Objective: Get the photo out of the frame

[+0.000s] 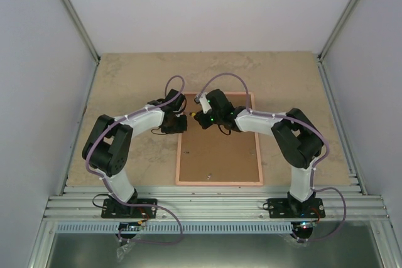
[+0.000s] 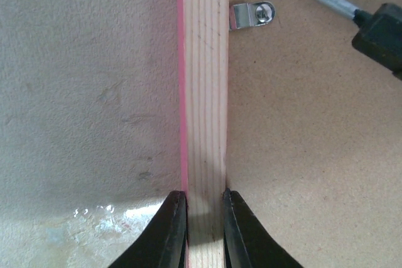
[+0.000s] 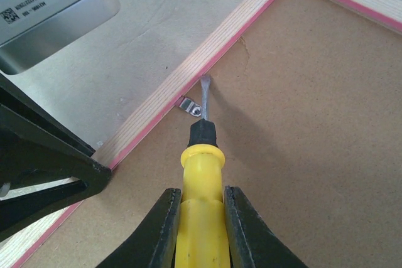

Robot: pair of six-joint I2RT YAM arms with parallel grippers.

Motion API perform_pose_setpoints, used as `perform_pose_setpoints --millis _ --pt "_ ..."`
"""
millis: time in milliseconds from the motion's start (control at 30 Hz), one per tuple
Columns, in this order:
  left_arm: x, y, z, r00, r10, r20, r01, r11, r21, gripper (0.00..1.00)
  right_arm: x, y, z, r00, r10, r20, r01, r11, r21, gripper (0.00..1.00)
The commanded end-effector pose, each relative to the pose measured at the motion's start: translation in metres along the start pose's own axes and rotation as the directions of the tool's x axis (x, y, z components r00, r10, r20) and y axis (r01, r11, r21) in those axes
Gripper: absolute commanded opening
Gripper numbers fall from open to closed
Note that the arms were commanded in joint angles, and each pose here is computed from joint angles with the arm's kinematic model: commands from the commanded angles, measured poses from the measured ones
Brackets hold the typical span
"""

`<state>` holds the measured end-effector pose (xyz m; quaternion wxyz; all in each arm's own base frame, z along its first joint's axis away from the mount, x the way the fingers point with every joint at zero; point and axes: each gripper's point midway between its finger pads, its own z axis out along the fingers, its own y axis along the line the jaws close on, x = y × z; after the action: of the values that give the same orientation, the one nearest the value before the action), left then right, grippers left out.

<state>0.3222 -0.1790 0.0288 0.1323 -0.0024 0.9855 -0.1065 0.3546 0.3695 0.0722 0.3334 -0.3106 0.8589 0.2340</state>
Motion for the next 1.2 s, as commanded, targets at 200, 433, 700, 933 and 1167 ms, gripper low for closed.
perform_pose_setpoints --millis 200,433,700,933,1167 --pt "-0.003 -0.012 -0.002 1.000 0.004 0.016 -0.005 0.999 0.051 0.08 0.011 0.011 0.002 0.997 -0.023 -0.070 0.018 0.997 -0.069 0.00" --pt "-0.003 -0.010 0.000 1.000 0.001 0.014 -0.001 0.999 0.042 0.08 0.022 0.019 0.000 0.991 -0.057 -0.120 0.044 0.993 -0.106 0.00" --pt "-0.002 -0.008 0.001 1.000 -0.002 0.014 0.001 1.000 0.029 0.08 0.029 0.027 -0.003 0.981 -0.096 -0.167 0.073 0.988 -0.138 0.00" --pt "-0.001 -0.007 0.003 1.000 -0.004 0.012 0.003 1.000 0.026 0.08 0.035 0.035 -0.005 0.971 -0.131 -0.199 0.097 0.981 -0.168 0.00" --pt "-0.002 -0.005 0.003 1.000 -0.006 0.013 0.006 1.000 0.020 0.08 0.038 0.043 -0.006 0.962 -0.155 -0.225 0.113 0.975 -0.191 0.01"
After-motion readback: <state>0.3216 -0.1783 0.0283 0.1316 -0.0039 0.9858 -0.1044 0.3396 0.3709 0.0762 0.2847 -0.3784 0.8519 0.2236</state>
